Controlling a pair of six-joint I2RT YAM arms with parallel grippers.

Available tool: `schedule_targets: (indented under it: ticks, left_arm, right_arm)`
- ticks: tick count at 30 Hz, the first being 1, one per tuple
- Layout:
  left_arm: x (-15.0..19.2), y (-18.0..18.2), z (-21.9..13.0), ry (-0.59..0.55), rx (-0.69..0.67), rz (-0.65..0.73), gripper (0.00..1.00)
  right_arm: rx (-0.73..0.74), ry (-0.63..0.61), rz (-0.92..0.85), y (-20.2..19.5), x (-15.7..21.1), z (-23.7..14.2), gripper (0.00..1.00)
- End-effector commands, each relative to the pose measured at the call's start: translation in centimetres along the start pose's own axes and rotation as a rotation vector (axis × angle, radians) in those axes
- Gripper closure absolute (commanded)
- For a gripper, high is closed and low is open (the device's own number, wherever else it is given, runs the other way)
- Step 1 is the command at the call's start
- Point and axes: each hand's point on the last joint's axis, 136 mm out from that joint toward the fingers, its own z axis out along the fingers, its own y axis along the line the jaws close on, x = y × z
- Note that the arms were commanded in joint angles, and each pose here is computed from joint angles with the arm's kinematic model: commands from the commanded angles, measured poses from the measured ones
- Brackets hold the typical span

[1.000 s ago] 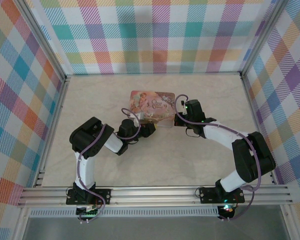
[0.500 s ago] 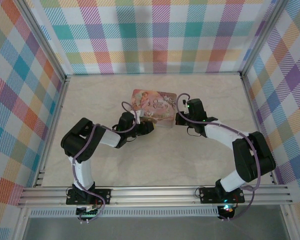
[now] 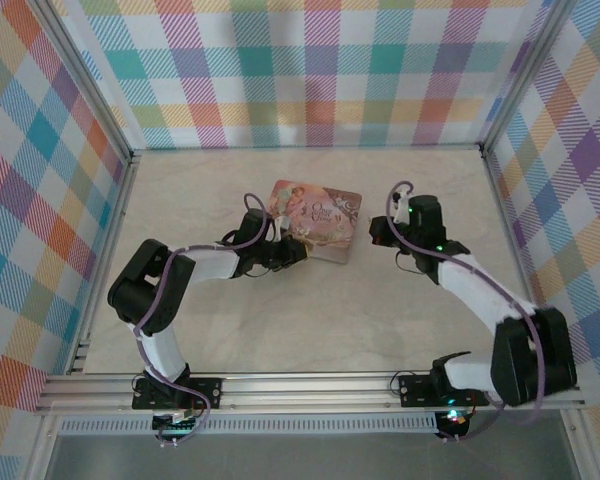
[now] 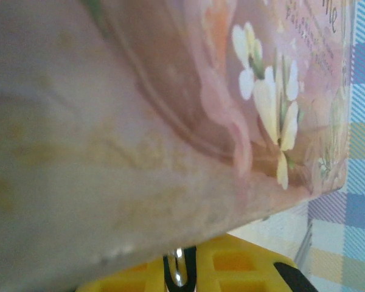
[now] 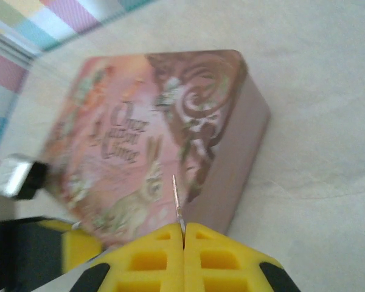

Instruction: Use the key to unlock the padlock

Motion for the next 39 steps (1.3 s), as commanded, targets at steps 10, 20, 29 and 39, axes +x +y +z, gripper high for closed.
schedule_targets:
  ticks: [10,20,29,39]
  left_arm:
    - [-2.5,-8.1,-1.3,-0.016,0.208,-0.026,0.86]
    - [-2.2,-9.3,-1.1,-0.013,0.260,-0.014,0.85]
    - [-2.0,-9.3,-1.1,-0.014,0.283,-0.012,0.85]
    - [-1.6,-10.2,-1.2,0.007,0.351,-0.005,0.85]
  right_arm:
    - [-0.575,0.082,0.219,8.4,4.3,-5.3,1.00]
    - [-0.635,0.148,0.380,8.1,6.4,-2.3,1.00]
    - [-0.663,0.235,0.485,8.2,7.1,1.5,1.00]
    - [-0.688,0.255,0.553,7.6,7.3,4.1,1.00]
